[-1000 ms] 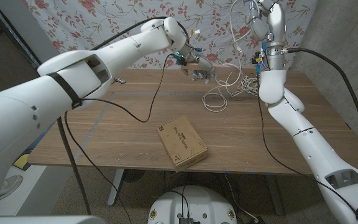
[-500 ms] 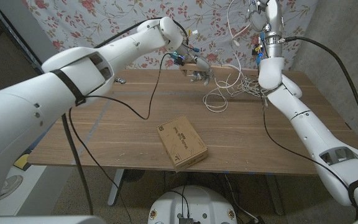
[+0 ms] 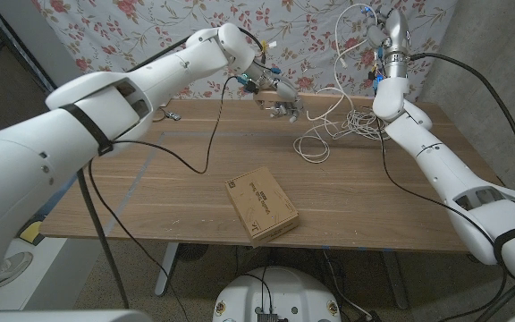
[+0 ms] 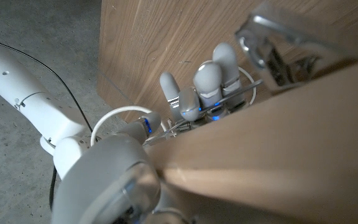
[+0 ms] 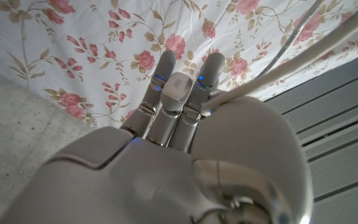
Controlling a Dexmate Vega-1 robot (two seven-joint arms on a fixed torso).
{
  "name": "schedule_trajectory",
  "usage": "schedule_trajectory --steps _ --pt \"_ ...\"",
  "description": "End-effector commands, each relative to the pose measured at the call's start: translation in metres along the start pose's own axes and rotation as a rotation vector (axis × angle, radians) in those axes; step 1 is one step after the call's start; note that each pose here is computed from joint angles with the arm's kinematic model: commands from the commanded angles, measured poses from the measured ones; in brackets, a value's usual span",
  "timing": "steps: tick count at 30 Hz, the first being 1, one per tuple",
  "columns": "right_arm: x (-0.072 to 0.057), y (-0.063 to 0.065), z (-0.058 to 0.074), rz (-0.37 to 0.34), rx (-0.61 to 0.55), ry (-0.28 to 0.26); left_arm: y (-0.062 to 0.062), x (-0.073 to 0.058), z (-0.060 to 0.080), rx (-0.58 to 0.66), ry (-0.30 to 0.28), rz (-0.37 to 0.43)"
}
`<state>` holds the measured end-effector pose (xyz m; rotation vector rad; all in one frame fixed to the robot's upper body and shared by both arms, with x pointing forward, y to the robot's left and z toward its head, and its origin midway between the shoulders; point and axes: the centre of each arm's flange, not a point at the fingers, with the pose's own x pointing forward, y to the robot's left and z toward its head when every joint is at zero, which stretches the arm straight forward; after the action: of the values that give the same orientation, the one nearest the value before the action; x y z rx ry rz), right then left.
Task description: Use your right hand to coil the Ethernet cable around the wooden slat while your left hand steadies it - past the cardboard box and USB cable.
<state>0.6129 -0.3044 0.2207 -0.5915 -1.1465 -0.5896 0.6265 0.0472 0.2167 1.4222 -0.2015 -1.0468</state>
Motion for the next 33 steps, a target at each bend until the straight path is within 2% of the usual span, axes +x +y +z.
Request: schedule_trajectory --steps 1,7,12,17,25,33 --pt "-0.004 0.009 -0.061 0.035 -0.091 0.220 -0.012 -0.017 0.000 -0.007 -0.042 0.010" --pt "-0.024 0.013 -0.088 0.079 -0.122 0.300 -0.017 -0.025 0.001 -0.009 -0.052 0.019" --pt "-0.044 0.018 -0.110 0.107 -0.141 0.371 -0.019 -0.030 0.002 -0.024 -0.082 0.022" --pt "-0.065 0.024 -0.126 0.140 -0.143 0.417 -0.019 -0.036 0.002 -0.037 -0.106 0.043" --pt "-0.097 0.036 -0.135 0.169 -0.096 0.457 -0.016 -0.044 -0.005 -0.087 -0.154 0.144" --pt "-0.125 0.048 -0.139 0.196 -0.059 0.485 -0.016 -0.045 -0.009 -0.100 -0.155 0.161"
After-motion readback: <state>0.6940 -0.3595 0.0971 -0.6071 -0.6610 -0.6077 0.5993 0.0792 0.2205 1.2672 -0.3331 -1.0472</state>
